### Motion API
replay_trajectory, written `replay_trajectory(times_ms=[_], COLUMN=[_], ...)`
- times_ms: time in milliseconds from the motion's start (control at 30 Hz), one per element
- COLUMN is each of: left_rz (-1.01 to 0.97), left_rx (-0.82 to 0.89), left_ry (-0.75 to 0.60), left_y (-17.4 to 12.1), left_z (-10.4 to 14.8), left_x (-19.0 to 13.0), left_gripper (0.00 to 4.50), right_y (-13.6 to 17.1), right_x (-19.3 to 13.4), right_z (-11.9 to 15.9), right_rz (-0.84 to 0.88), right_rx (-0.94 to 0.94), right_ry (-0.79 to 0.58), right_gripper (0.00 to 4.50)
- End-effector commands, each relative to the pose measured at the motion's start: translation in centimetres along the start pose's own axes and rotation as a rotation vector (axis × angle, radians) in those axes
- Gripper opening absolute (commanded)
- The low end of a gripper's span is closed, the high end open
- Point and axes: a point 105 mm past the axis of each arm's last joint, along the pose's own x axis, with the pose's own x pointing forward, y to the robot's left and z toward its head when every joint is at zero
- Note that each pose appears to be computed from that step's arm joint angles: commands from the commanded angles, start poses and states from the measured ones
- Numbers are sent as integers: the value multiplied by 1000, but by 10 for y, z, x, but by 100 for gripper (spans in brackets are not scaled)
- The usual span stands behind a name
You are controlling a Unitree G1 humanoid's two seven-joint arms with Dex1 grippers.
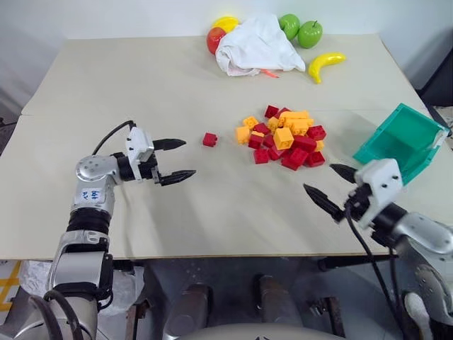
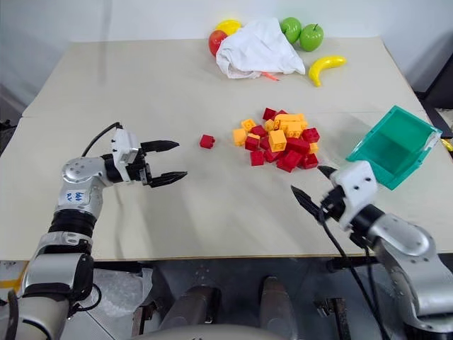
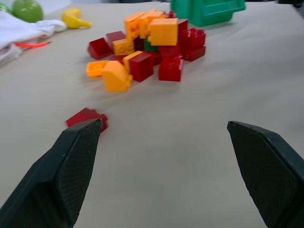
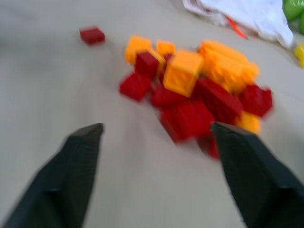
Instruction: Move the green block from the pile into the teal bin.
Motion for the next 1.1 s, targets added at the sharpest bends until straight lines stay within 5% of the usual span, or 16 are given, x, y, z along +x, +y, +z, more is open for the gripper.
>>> replay_trajectory(times_ms=[33, 267, 467, 633, 1100], left_rz=[-97, -198, -233, -208, -163], left_rx=[-13, -43, -24, 4, 22], left_ry=[-143, -237, -205, -199, -195], left_y=[-4, -9, -13, -11, -10], left_z=[20, 30, 26, 27, 23], left_x=[12, 29, 33, 42, 40], left_gripper=[450, 450, 450, 450, 450], right_y=[13, 19, 17, -30, -90], right_x=[30, 94, 133, 176, 134], right_z=[18, 33, 31, 25, 1], right_rz=[-2, -46, -81, -360, -584], right_rx=[0, 54, 64, 71, -61], right_ry=[-53, -72, -56, -25, 70], right_gripper=[254, 11, 4, 4, 4])
